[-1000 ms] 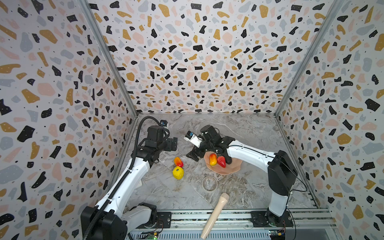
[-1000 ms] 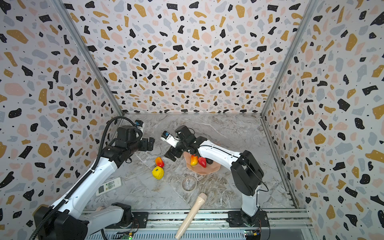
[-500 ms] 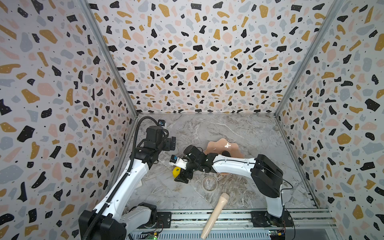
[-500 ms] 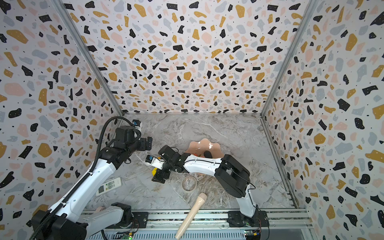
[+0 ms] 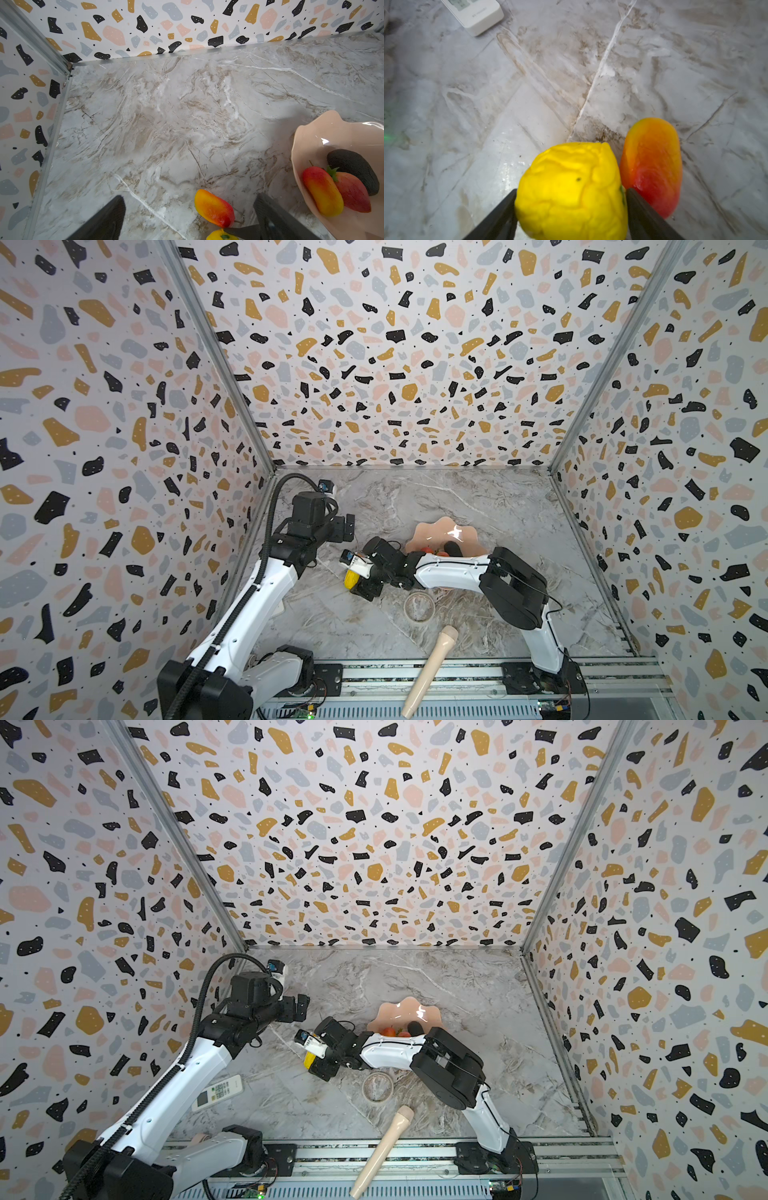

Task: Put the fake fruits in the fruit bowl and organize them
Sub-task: 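Move the right gripper to the yellow fruit and grasp it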

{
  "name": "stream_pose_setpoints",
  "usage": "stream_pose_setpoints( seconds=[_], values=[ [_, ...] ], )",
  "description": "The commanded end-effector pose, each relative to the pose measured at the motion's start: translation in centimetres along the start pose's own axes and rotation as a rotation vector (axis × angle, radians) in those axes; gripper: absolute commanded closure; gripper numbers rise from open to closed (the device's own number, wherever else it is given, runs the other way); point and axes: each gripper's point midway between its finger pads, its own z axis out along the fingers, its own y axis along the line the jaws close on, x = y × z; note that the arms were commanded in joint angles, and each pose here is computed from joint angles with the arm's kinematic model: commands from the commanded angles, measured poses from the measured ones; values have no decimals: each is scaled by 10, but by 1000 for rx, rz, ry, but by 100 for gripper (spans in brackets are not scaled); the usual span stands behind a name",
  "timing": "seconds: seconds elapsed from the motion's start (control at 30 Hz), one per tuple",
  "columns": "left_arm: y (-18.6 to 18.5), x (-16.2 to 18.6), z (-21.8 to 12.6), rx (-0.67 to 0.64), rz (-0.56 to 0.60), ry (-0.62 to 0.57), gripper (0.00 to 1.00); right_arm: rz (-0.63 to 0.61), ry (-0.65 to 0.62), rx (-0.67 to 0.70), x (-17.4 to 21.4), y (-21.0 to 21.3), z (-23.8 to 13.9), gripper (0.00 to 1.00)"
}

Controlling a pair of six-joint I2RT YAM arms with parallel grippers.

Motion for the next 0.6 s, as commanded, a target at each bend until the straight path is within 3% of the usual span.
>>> stream_pose_setpoints(
  seconds=[0.0, 0.23, 0.57],
  values=[
    [-7, -2, 2, 38, 1, -13, 0, 14, -20, 20, -11, -2, -3, 25],
    [-6, -1, 3, 34, 5, -9, 0, 13, -31, 27, -14, -4, -5, 43],
    [-5, 1, 3, 26, 10, -10, 0, -11, -92, 11, -34, -2, -41, 55]
  ],
)
